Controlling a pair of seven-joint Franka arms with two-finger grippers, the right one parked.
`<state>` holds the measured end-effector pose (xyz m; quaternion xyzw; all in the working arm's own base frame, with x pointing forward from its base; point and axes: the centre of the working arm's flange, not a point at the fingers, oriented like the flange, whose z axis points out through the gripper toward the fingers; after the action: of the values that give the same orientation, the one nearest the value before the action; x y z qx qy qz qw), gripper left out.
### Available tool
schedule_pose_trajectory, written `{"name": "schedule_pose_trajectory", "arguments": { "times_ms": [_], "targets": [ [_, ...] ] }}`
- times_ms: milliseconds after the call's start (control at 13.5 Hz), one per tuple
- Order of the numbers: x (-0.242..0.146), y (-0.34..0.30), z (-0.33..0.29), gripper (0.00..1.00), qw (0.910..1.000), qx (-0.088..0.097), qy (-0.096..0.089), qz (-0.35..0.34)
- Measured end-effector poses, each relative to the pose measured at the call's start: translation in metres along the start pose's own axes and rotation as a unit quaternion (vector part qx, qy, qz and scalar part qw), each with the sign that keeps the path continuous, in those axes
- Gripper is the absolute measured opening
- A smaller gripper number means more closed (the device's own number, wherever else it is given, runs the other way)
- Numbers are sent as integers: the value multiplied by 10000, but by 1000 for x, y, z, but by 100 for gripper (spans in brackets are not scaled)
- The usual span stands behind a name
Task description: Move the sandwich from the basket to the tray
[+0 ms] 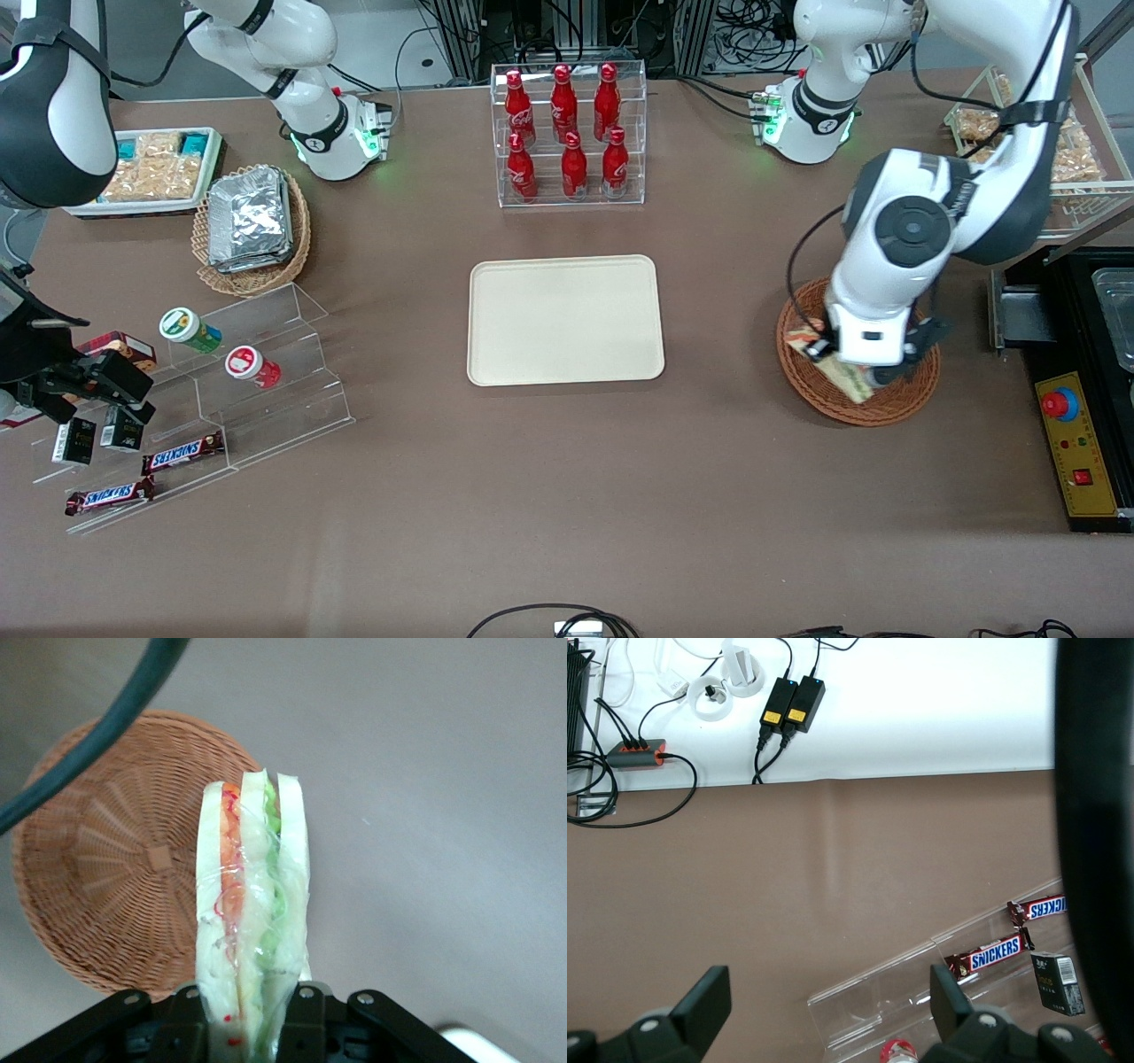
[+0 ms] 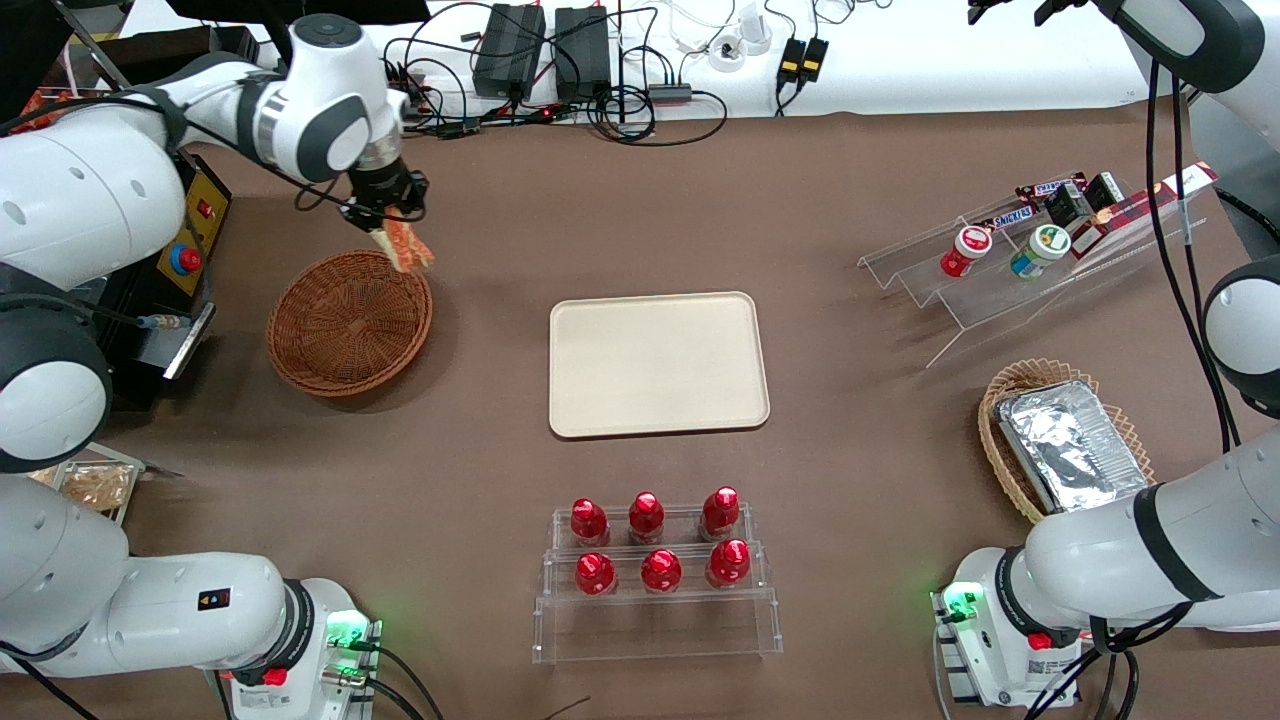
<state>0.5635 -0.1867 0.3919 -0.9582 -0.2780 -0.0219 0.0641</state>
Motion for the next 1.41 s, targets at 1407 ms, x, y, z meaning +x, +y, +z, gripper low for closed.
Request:
{"name": "schedule_pose_trajectory", "arguments": {
  "times_ms": [1407],
  "targets": [
    [-280,176,107,19,9313,-98,18,3641]
  ]
}}
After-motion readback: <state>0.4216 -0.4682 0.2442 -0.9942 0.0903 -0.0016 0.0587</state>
